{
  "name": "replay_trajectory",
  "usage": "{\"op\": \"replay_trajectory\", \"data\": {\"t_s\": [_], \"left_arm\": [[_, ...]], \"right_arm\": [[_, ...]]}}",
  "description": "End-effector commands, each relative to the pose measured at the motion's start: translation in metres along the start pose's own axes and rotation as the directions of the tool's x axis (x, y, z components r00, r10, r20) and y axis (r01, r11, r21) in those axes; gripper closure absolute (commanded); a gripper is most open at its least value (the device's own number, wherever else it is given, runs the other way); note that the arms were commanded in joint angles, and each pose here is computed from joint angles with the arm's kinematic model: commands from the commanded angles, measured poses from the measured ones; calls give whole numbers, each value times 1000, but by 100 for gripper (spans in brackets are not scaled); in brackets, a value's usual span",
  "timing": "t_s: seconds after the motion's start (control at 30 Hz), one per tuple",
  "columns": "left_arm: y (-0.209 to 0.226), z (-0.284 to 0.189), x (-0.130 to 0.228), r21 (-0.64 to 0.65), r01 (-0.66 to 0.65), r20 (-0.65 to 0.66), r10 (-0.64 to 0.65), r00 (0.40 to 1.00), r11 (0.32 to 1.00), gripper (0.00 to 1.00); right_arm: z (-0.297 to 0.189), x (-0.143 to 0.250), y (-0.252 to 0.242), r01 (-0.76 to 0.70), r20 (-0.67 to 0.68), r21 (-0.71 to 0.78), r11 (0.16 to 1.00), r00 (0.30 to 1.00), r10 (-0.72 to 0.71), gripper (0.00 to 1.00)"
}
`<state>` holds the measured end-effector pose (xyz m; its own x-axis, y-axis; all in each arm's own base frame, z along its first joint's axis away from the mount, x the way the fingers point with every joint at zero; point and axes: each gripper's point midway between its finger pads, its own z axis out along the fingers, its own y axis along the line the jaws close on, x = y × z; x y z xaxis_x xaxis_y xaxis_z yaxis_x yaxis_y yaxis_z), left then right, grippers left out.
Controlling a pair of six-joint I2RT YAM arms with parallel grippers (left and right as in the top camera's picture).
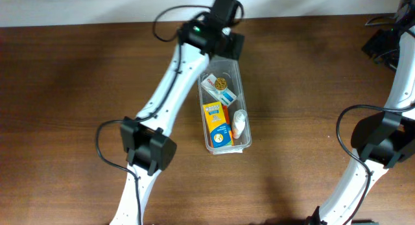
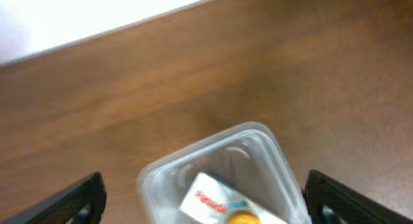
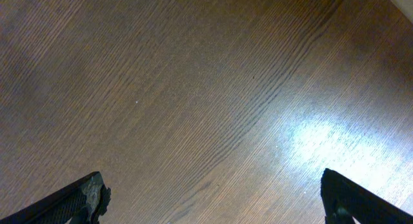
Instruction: Pack container
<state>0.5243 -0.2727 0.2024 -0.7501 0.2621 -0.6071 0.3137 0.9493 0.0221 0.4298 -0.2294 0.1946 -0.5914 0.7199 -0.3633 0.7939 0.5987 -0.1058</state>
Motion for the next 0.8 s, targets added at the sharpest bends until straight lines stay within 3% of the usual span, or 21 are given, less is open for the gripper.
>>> {"op": "replay_trajectory", "data": {"t_s": [0.0,0.13,0.37,0.47,0.77], "left_arm": [[39,-38,-29,-55,50,86,-45,995,997,1],[79,-68,-30,-153,91,97,-76,992,984,1],[114,-109,-5,-205,115,25,-112,993,972,1],[121,-121,13,-220,108,-37,-119,992,969,1],[115,-135,10,-170,119,-13,-123,992,978,1]], "right_arm": [[-2,-2,-3,-5,14,15,1000,1000,5,2],[-2,-2,-3,-5,14,15,1000,1000,5,2],[-2,-2,-3,-5,14,15,1000,1000,5,2],[-2,-2,-3,-5,14,15,1000,1000,5,2],[-2,-2,-3,-5,14,15,1000,1000,5,2]]}}
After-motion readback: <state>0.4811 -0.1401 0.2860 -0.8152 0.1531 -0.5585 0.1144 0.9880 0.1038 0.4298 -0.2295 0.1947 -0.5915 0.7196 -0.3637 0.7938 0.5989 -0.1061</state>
